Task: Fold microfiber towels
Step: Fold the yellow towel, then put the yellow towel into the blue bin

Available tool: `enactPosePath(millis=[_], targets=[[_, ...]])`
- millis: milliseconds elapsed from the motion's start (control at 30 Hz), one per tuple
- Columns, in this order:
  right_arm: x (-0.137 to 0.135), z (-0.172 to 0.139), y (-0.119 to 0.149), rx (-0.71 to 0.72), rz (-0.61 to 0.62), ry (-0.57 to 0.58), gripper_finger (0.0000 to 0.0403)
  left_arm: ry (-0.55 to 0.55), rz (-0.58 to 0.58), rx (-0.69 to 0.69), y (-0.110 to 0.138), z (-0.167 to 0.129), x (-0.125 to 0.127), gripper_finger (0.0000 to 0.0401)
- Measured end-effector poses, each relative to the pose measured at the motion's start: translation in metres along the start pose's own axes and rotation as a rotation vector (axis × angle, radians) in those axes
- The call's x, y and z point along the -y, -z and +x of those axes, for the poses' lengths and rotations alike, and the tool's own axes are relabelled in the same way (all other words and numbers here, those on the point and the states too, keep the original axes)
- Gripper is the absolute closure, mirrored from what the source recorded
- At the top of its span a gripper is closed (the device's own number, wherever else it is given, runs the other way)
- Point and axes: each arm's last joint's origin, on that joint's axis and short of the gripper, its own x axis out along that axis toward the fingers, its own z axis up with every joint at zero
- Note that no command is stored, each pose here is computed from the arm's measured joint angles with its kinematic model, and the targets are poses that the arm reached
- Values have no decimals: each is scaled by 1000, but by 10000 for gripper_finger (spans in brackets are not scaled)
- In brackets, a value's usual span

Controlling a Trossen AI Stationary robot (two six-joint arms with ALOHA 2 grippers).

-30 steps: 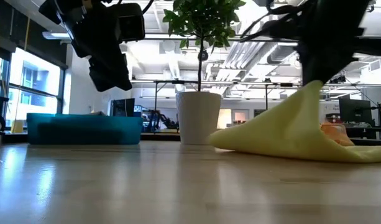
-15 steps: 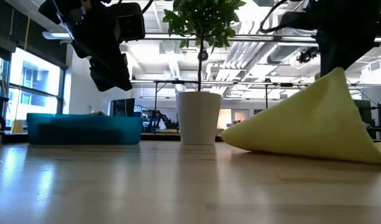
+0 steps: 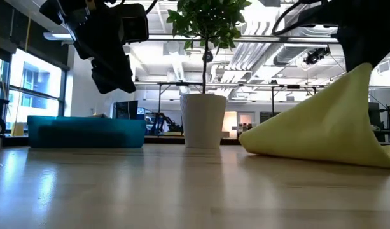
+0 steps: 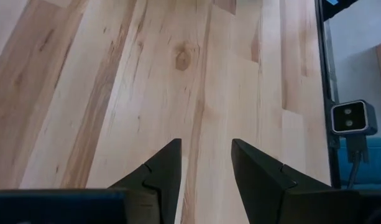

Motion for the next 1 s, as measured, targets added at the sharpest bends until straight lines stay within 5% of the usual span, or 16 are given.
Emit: enactPosePath(millis=[167, 567, 800, 1000], targets=[[0, 1, 5, -52, -27, 28, 379, -9, -2, 15, -1, 0, 0, 270], [-1, 3, 10, -140, -218, 51, 236, 3, -66, 88, -7, 0, 3, 270], [-2, 3, 6, -51, -322, 10, 237, 65, -96, 240, -21, -3, 10, 270], [0, 2, 4, 40, -385, 8, 246, 36, -306, 305, -23, -3, 9, 270]])
